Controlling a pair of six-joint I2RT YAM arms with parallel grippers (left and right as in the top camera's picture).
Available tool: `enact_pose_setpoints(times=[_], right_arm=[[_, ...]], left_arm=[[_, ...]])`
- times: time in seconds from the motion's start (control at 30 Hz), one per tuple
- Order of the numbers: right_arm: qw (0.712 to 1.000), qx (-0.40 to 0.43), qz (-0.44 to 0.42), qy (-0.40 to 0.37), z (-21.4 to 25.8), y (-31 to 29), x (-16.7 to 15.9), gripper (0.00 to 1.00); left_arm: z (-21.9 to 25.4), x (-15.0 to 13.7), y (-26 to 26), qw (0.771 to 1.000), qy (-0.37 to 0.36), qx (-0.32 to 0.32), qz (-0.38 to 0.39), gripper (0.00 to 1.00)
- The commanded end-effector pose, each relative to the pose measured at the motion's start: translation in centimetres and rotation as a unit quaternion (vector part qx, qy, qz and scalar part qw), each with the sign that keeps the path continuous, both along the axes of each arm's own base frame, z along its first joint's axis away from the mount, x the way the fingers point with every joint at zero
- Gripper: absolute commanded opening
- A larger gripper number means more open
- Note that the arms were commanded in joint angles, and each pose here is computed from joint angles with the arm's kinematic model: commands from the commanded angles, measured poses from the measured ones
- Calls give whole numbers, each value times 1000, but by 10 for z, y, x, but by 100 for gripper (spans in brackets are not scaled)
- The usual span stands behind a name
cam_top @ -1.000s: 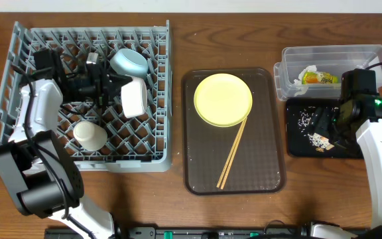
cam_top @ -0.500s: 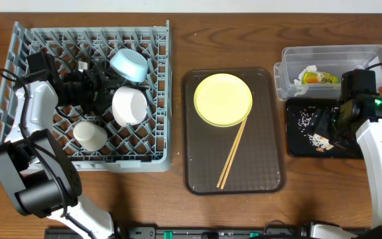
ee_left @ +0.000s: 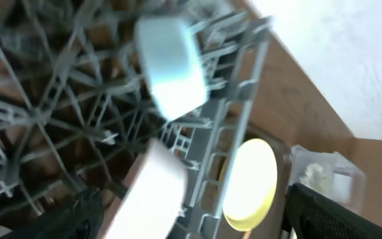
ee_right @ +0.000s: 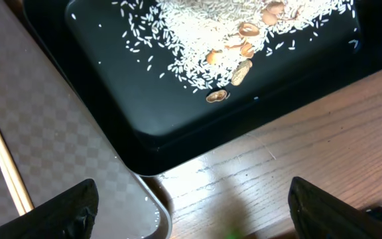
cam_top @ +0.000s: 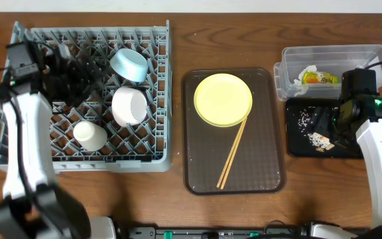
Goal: Sort waste into correct bins and load items into the dishwasher rack
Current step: 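Release the pink bowl and move the left gripper to the chopsticks, then grasp one wooden chopstick with the left gripper and lift it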
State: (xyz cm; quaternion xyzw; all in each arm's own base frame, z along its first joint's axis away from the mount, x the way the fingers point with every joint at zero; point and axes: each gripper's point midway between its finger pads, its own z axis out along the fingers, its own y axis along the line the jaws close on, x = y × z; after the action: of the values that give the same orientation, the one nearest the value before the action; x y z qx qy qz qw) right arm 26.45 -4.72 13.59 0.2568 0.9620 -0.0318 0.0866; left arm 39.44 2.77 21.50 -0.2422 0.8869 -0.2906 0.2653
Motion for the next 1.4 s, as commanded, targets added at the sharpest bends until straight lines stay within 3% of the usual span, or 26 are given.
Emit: enact_pose_setpoints(times=[0.0,0.17,0.37,0.63,1.0,1.13,1.37], right_arm=[[1000,-4,-1,-9,3,-4,2,91],[1000,5,1,-14,3,-1,5,93],[1000,5,4,-13,3,-1,4,93],[1000,5,5,-14,3,-1,4,93],[1000,5,5,-12,3,0,4,93],[1000,5,5,-12,3,0,4,93],[1000,5,5,-12,3,0,4,93]], left_arm=[[29,-3,-9,993,-46,106,-21,90],[29,-14,-58,983,-44,164,-76,90],[-3,-41,-145,965,-11,172,-198,90],[-69,-84,-234,919,56,194,-338,88],[-162,-139,-294,840,141,276,-445,84],[-187,-155,-306,822,166,287,-463,84],[-217,-158,-310,807,174,320,-465,83]])
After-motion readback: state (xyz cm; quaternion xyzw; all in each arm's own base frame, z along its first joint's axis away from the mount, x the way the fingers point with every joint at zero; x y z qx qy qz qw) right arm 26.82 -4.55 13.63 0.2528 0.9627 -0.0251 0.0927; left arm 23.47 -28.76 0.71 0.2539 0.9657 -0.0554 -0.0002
